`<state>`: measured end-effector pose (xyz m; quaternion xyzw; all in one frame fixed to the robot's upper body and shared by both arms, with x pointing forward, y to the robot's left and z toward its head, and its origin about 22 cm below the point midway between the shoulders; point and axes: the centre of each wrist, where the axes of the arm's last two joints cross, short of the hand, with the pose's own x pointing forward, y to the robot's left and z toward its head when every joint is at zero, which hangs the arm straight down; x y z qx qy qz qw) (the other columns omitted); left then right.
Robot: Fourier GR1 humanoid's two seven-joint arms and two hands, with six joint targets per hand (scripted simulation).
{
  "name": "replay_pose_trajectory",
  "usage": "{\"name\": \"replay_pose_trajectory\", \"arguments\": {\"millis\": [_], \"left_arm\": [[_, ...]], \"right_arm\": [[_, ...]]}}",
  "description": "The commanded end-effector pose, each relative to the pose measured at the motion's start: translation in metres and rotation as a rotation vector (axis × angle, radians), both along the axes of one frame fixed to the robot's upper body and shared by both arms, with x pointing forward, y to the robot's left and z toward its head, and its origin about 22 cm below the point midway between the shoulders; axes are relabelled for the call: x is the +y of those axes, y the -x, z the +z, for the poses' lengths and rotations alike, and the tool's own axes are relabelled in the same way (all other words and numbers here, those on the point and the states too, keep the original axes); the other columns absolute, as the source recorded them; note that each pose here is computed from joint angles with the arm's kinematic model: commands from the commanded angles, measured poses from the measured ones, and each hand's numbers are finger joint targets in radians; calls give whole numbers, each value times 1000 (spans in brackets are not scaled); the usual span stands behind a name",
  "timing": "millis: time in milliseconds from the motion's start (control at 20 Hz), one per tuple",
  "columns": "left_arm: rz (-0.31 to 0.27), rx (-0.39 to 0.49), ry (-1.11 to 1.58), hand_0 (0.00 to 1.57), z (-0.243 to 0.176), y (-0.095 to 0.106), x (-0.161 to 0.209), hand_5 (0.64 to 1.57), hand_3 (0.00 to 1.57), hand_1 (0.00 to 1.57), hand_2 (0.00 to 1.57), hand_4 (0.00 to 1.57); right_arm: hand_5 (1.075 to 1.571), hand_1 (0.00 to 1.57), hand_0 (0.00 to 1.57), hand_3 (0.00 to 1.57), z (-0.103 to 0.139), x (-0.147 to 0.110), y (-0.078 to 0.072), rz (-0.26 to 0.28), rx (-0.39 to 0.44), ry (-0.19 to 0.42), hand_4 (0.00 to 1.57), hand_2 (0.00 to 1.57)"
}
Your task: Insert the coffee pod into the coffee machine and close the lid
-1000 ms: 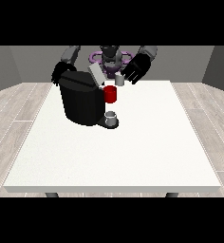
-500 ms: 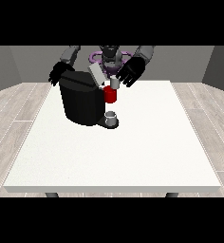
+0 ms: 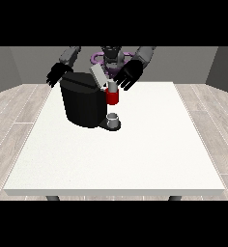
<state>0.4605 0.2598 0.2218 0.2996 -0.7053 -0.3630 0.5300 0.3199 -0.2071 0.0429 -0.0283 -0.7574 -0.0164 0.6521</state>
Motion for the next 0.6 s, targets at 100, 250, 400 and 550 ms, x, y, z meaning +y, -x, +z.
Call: {"name": "replay_pose_trajectory", "arguments": {"millis": [100,250,400,550], "left_arm": [[-20,-14,6,1185,0,1,15,1571,1197,1185,1262,492],[-13,-27,-2,1190,18,-1,6,1571,1201,1190,1269,515],[-14,7,-11,1160,13,-3,-4,1571,1185,1160,1244,506],[5,-7,-24,1185,15,0,15,1571,1184,1185,1250,491]], "right_arm": [[1571,0,0,0,1,6,7,22,27,13,498,0],[1571,0,0,0,1,6,2,-1,-43,-21,499,0],[1571,0,0,0,-5,4,2,-20,-28,-7,538,0],[1571,0,0,0,-9,-1,8,-17,-23,-11,481,0]]}}
